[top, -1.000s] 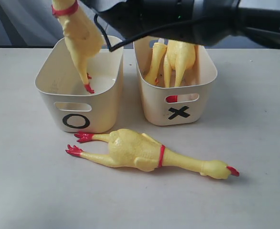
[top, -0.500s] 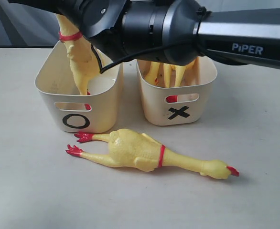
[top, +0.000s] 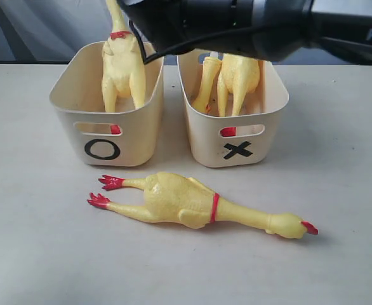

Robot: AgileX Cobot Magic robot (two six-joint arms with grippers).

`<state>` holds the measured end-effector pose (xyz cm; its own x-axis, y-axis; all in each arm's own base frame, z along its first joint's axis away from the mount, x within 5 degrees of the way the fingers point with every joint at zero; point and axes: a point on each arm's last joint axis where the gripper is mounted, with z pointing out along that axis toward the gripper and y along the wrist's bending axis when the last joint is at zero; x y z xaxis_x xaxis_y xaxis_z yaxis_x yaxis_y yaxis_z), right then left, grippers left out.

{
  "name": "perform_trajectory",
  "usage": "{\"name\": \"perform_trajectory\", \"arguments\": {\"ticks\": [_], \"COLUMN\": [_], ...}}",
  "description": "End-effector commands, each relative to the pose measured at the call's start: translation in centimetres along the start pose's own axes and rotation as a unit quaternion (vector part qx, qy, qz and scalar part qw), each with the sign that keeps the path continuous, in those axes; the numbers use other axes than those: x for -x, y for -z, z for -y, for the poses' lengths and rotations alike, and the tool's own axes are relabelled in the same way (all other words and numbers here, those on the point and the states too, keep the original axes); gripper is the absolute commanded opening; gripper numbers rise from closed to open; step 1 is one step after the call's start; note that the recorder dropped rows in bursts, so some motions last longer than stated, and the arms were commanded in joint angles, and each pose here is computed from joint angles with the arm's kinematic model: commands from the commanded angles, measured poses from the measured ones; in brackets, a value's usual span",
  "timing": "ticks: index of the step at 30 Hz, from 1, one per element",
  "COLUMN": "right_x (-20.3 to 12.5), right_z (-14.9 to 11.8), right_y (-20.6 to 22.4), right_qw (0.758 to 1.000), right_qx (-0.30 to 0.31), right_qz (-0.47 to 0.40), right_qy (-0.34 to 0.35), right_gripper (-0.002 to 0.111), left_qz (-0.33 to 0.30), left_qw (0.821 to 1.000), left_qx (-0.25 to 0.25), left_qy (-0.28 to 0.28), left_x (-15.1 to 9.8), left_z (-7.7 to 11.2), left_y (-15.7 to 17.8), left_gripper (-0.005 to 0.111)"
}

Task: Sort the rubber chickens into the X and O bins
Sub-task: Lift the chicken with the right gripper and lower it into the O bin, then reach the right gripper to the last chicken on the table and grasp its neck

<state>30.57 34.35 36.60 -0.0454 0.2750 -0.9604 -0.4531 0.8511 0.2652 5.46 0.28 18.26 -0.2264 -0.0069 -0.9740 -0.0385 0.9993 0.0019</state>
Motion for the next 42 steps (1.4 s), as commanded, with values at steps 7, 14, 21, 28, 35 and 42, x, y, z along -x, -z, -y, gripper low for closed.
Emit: {"name": "perform_trajectory", "arguments": {"ticks": [7, 14, 21, 28, 35, 42], "right_x": [3.5, 2.9, 1.6, -1.1, -7.5, -11.6], "right_z": [-2.1, -4.7, -3.4, 2.5, 5.1, 9.6], "right_y": [2.7, 4.8, 9.0, 11.3, 13.4, 15.8], "right_qw": [0.986, 0.939, 0.809, 0.702, 0.629, 0.532], "right_qx": [0.128, 0.304, 0.388, 0.221, 0.226, 0.171], "right_qz": [-0.060, -0.129, -0.311, -0.547, -0.623, -0.677], "right_qy": [0.090, 0.097, 0.314, 0.400, 0.407, 0.479], "right_gripper": [0.034, 0.049, 0.049, 0.048, 0.048, 0.048], "left_qz": [0.012, 0.012, 0.012, 0.012, 0.012, 0.012], "left_qw": [1.000, 1.000, 1.000, 1.000, 1.000, 1.000], "left_qx": [-0.006, -0.006, -0.006, -0.006, -0.006, -0.006], "left_qy": [-0.001, -0.001, -0.001, -0.001, -0.001, -0.001], "left_x": [0.4, 0.4, 0.4, 0.4, 0.4, 0.4], "left_z": [0.1, 0.1, 0.1, 0.1, 0.1, 0.1], "left_y": [0.1, 0.1, 0.1, 0.1, 0.1, 0.1], "left_gripper": [0.000, 0.000, 0.000, 0.000, 0.000, 0.000]}}
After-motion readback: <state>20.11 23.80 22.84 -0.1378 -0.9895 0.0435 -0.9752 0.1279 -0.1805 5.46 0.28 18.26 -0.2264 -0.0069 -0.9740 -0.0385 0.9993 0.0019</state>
